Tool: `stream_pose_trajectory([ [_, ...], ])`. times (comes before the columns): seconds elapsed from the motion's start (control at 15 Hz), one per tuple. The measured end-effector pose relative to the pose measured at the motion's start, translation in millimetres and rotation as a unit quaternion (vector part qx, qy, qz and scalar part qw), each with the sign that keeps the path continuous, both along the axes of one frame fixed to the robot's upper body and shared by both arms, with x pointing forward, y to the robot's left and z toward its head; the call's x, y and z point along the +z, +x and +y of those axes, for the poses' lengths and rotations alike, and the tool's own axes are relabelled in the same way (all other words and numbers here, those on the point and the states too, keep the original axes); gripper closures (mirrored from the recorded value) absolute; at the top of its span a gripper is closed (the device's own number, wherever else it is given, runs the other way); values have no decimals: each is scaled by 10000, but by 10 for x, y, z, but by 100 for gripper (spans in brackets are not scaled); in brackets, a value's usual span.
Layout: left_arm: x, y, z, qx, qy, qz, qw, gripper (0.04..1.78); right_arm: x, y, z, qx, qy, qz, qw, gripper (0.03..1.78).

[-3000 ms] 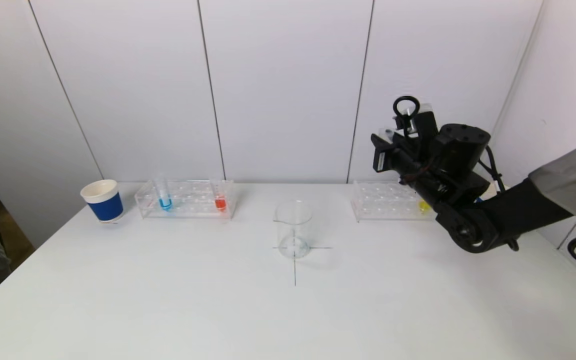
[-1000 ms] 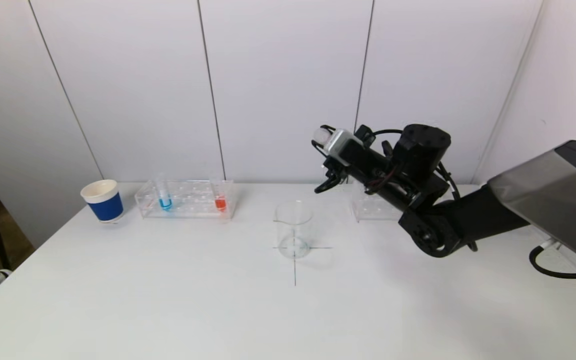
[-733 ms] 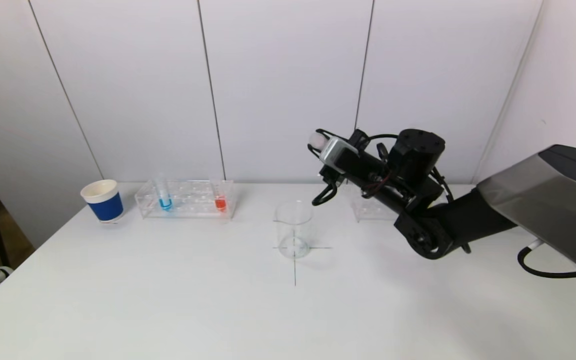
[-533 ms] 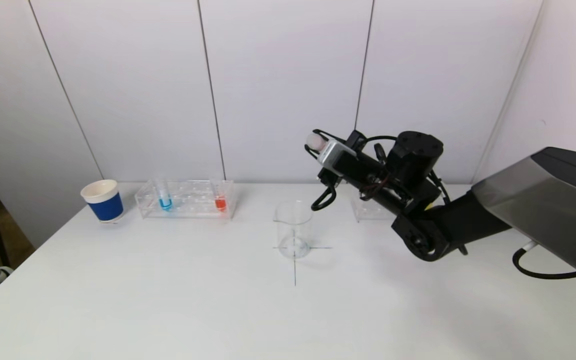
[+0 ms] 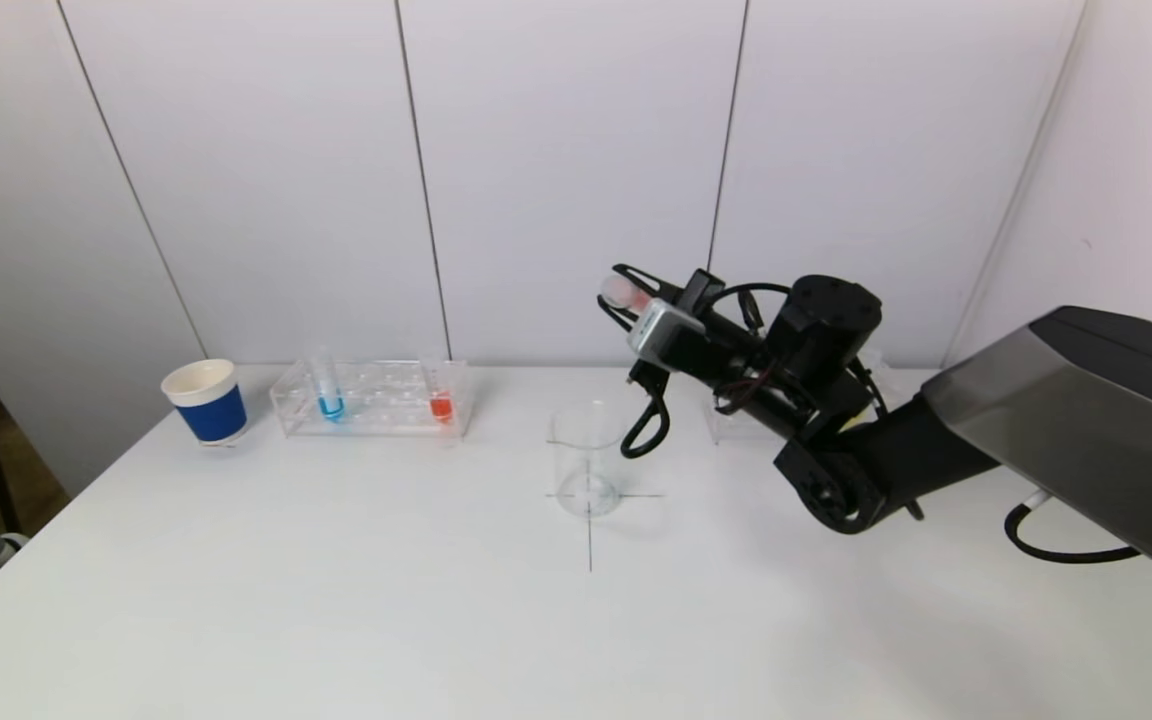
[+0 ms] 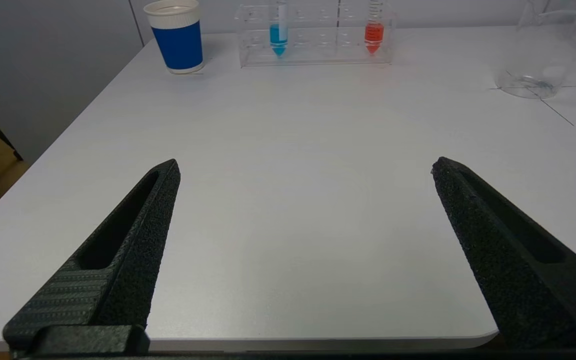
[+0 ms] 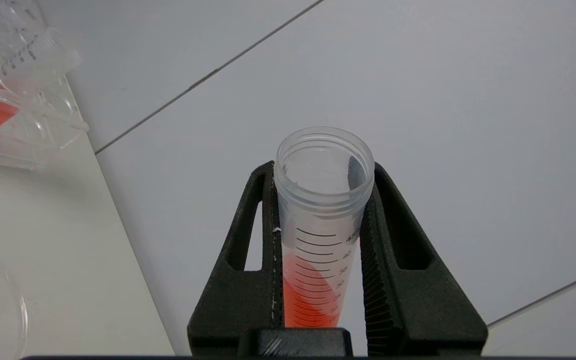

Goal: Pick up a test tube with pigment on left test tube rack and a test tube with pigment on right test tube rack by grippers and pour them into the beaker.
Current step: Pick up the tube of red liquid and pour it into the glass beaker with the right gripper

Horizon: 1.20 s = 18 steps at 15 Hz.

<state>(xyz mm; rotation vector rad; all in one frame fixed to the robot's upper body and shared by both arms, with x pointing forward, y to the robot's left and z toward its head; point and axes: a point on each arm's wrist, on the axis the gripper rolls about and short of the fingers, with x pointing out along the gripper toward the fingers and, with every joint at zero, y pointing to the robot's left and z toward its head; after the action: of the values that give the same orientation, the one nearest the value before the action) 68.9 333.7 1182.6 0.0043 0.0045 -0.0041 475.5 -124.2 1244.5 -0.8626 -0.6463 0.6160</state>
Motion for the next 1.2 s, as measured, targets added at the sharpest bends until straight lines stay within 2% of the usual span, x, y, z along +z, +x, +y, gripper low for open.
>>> stream_pose_trajectory([
  [0.6, 1, 0, 0, -2, 2, -2, 10000, 6, -118, -20, 50, 135, -149, -352, 9992, 132],
  [0.8, 1, 0, 0, -2, 2, -2, 10000, 6, -151, -31, 53, 267, -263, -512, 9980, 132],
  [1.2, 0, 0, 0, -4, 2, 0, 10000, 6, -326, -43, 32, 201, -529, -571, 9968, 132],
])
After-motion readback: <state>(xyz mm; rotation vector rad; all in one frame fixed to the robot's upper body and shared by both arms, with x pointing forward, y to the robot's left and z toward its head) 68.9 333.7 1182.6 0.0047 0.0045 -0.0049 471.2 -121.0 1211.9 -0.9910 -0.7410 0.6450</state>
